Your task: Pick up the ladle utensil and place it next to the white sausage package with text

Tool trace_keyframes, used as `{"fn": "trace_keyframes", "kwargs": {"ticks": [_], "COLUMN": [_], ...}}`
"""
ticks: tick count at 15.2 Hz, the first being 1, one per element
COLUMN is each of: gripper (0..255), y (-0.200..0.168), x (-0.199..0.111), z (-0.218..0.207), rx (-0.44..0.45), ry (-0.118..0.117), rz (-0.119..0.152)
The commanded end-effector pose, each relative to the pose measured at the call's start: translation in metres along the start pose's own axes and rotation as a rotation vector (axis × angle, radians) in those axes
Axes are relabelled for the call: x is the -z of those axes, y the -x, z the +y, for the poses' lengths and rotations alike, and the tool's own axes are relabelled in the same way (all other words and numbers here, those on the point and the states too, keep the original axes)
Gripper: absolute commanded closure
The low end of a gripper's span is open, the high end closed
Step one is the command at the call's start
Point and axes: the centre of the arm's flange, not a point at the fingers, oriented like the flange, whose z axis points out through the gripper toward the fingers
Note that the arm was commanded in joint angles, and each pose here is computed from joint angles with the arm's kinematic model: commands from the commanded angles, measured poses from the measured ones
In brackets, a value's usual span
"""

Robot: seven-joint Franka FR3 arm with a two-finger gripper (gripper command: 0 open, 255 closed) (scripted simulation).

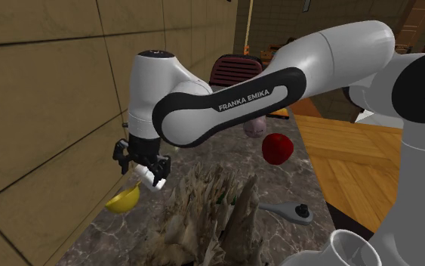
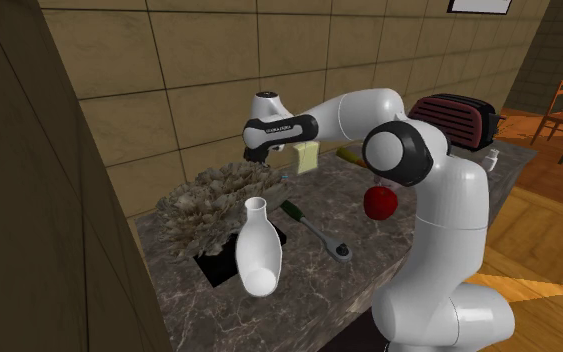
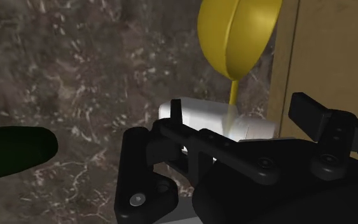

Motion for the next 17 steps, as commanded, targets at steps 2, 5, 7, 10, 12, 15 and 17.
{"fn": "trace_keyframes", "kwargs": {"ticks": [2,5,7,10,12,15,17], "gripper": [255,255,255,255,255,255,255], "y": [-0.004,-0.014,-0.014,-0.01,-0.005,-0.004,-0.003], "x": [-0.037,-0.046,-0.042,-0.037,-0.029,-0.013,-0.003], "z": [0.01,0.019,0.017,0.014,0.005,0.002,-0.001], "rx": [-0.012,-0.014,-0.014,-0.013,-0.012,-0.012,-0.012], "ry": [0.053,0.052,0.052,0.053,0.052,0.052,0.052], "rz": [-0.021,-0.022,-0.022,-0.021,-0.02,-0.02,-0.02]}}
